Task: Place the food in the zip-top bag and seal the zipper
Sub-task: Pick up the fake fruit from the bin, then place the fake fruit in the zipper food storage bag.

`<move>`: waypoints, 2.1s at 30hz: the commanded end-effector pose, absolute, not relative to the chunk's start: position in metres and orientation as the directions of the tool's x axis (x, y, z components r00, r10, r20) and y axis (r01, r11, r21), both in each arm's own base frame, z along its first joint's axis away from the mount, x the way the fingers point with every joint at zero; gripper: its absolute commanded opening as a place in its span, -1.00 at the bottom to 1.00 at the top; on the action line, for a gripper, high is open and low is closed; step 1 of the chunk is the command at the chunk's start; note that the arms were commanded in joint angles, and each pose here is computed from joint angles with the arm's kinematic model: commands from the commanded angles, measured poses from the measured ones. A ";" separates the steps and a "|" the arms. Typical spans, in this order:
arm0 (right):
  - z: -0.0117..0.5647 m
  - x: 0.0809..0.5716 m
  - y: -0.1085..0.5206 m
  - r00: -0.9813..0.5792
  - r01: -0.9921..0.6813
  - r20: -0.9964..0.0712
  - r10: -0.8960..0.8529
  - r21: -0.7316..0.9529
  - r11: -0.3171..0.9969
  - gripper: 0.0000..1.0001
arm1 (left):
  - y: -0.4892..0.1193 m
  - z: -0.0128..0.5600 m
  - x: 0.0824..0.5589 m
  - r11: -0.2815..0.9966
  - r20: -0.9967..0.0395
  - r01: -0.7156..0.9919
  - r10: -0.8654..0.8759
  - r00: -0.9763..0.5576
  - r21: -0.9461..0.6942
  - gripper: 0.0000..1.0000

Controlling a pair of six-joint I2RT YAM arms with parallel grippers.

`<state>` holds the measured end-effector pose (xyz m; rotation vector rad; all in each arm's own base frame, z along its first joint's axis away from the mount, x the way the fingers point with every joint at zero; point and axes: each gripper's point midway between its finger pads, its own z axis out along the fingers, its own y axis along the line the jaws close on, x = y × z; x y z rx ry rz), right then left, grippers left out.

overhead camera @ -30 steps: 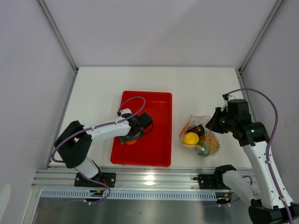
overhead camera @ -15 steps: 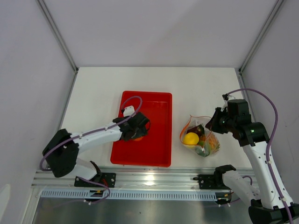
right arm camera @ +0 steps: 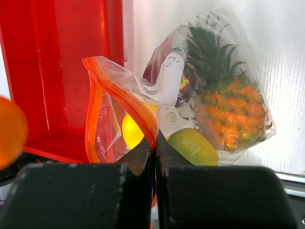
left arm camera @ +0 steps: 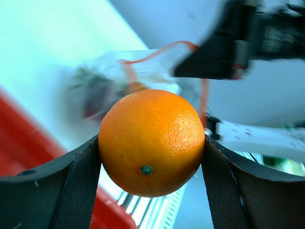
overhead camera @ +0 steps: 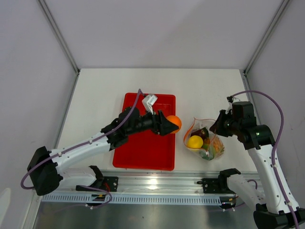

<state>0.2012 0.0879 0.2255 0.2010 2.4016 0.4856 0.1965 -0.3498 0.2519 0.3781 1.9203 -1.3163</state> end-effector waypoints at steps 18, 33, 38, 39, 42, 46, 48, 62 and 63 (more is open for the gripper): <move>0.268 0.200 0.100 -0.722 -0.042 -0.622 0.301 0.474 0.879 -1.00 | -0.476 0.258 0.157 0.120 -0.709 0.708 0.042 -0.704 -0.696 -0.47; 0.267 0.198 0.098 -0.722 -0.034 -0.623 0.302 0.468 0.883 -1.00 | -0.439 0.271 0.161 0.281 -0.798 0.771 0.028 -0.602 -0.571 0.99; 0.269 0.197 0.099 -0.722 -0.038 -0.623 0.302 0.472 0.881 -1.00 | -0.410 0.272 0.169 0.385 -0.820 0.751 -0.027 -0.572 -0.537 0.99; 0.269 0.196 0.100 -0.723 -0.042 -0.622 0.300 0.472 0.880 -1.00 | -0.406 0.268 0.170 0.404 -0.818 0.744 -0.019 -0.575 -0.532 0.99; 0.269 0.196 0.100 -0.724 -0.040 -0.619 0.304 0.477 0.878 -1.00 | -0.399 0.253 0.175 0.465 -0.807 0.716 0.007 -0.590 -0.520 0.99; 0.269 0.195 0.100 -0.724 -0.040 -0.618 0.306 0.481 0.876 -1.00 | -0.403 0.223 0.172 0.491 -0.751 0.665 0.033 -0.659 -0.562 0.99; 0.269 0.194 0.100 -0.725 -0.041 -0.618 0.305 0.481 0.876 -1.00 | -0.404 0.205 0.166 0.494 -0.719 0.648 0.063 -0.692 -0.579 0.99; 0.267 0.193 0.086 -0.713 -0.001 -0.636 0.296 0.423 0.906 -1.00 | -0.438 0.214 0.151 0.375 -0.673 0.671 0.147 -0.725 -0.640 -0.99; 0.271 0.194 0.082 -0.698 0.004 -0.654 0.291 0.403 0.915 -1.00 | -0.437 0.203 0.149 0.389 -0.662 0.677 0.196 -0.723 -0.625 -0.99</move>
